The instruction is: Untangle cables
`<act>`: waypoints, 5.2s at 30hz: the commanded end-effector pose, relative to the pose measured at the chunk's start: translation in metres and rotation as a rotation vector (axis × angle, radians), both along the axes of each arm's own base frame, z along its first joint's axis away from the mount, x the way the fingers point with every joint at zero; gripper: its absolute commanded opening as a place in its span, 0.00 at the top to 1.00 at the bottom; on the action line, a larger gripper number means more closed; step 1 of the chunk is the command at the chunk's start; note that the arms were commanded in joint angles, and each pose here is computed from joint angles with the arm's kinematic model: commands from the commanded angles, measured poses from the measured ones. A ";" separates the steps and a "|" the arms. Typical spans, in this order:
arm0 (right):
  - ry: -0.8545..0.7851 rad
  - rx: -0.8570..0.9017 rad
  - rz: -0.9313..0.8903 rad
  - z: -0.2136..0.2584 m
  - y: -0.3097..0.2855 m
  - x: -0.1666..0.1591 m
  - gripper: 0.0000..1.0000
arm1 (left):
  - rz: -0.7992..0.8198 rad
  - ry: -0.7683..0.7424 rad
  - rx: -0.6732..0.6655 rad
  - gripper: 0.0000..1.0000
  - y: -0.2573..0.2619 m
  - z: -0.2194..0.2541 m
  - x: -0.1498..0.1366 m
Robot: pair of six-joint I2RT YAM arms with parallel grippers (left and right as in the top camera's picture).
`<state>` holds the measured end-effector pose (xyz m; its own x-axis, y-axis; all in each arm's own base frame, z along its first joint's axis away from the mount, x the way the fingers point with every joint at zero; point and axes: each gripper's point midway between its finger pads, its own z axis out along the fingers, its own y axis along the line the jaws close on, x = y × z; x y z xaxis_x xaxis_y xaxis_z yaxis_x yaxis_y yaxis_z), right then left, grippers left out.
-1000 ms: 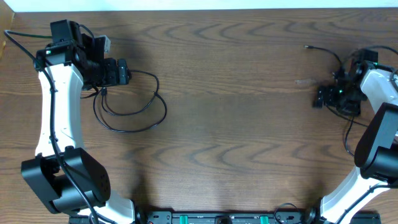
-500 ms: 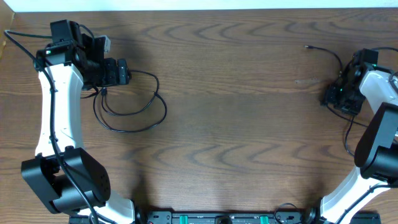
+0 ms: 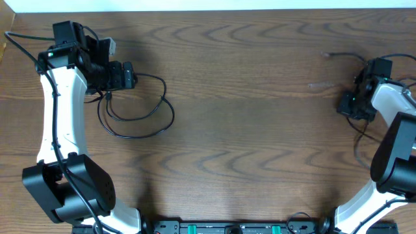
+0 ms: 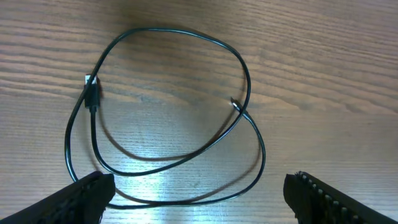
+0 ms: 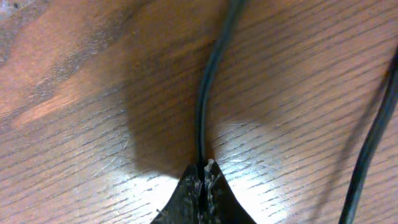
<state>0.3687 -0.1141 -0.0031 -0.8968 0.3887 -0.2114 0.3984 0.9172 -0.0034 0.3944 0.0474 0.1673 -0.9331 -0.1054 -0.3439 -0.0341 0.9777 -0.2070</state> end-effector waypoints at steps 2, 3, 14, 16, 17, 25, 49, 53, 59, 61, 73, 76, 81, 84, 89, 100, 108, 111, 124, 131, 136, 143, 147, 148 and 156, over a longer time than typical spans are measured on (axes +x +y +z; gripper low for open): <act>0.100 -0.005 -0.025 -0.028 0.005 -0.023 0.99 | -0.004 -0.003 -0.016 0.07 -0.005 0.003 -0.002; 0.083 -0.025 -0.048 -0.018 0.000 -0.017 0.99 | -0.004 -0.003 -0.016 0.07 -0.005 0.003 -0.002; -0.379 -0.274 -0.148 0.204 -0.053 0.067 0.99 | -0.004 -0.003 -0.016 0.07 -0.005 0.003 -0.002; -0.436 -0.329 -0.142 0.237 -0.063 0.072 0.99 | -0.003 -0.002 -0.016 0.07 -0.005 0.003 -0.003; -0.455 -0.369 -0.145 0.253 -0.071 0.072 0.99 | -0.004 -0.001 -0.016 0.07 -0.005 0.002 -0.003; -0.458 -0.633 -0.163 0.304 -0.154 0.050 0.99 | -0.004 0.021 -0.021 0.07 -0.006 -0.006 -0.007; -0.673 -0.308 -0.027 0.342 -0.138 0.058 0.99 | -0.004 0.004 -0.018 0.07 -0.005 -0.005 -0.003; -0.691 -0.217 0.242 0.337 -0.026 0.104 0.49 | -0.003 -0.001 -0.016 0.07 -0.005 -0.005 -0.002; -0.701 -0.089 0.553 0.319 0.139 0.129 0.01 | 0.046 -0.014 -0.010 0.07 0.001 -0.004 0.003; -0.692 -0.048 0.591 0.310 0.182 0.132 0.01 | 0.108 -0.011 0.015 0.07 0.009 -0.004 0.005; -0.410 0.157 0.960 0.156 0.429 0.082 0.01 | 0.431 -0.164 0.121 0.07 0.073 0.064 -0.016; -0.365 0.181 1.015 0.121 0.471 0.062 0.01 | 0.468 -0.213 0.128 0.07 0.080 0.088 -0.034; -0.337 0.210 1.100 0.082 0.527 0.029 0.01 | 0.490 -0.250 0.136 0.07 0.079 0.111 -0.057; -0.335 0.220 1.144 0.072 0.548 0.012 0.01 | 0.490 -0.260 0.138 0.07 0.076 0.119 -0.066; -0.315 0.223 1.185 0.055 0.566 -0.005 0.01 | 0.489 -0.236 0.134 0.07 0.071 0.119 -0.078; -0.217 0.197 1.168 -0.013 0.564 -0.010 0.01 | 0.483 -0.212 0.121 0.07 0.067 0.115 -0.081; -0.162 0.117 1.139 -0.033 0.544 -0.008 0.99 | 0.483 -0.213 0.121 0.07 0.067 0.115 -0.081; -0.144 0.051 1.093 -0.036 0.520 0.007 0.99 | 0.483 -0.213 0.121 0.07 0.067 0.115 -0.081; -0.332 -0.193 0.759 0.167 0.339 0.110 0.99 | 0.482 -0.217 0.121 0.07 0.067 0.116 -0.080; -0.684 -0.213 0.501 0.368 0.219 0.089 0.99 | 0.470 -0.220 0.098 0.07 0.063 0.116 -0.079; -0.789 -0.249 0.289 0.425 0.115 0.062 0.99 | 0.471 -0.219 0.098 0.07 0.063 0.115 -0.078; -0.715 -0.086 0.343 0.392 0.119 0.068 0.99 | 0.442 -0.236 0.048 0.07 0.055 0.117 -0.073; -0.618 -0.028 0.466 0.348 0.178 0.089 0.99 | 0.441 -0.236 0.046 0.07 0.054 0.117 -0.073; -0.604 -0.017 0.480 0.341 0.188 0.092 0.99 | 0.441 -0.236 0.046 0.07 0.054 0.117 -0.073; -0.396 0.097 0.605 0.236 0.316 0.101 0.01 | 0.441 -0.237 0.047 0.07 0.055 0.117 -0.073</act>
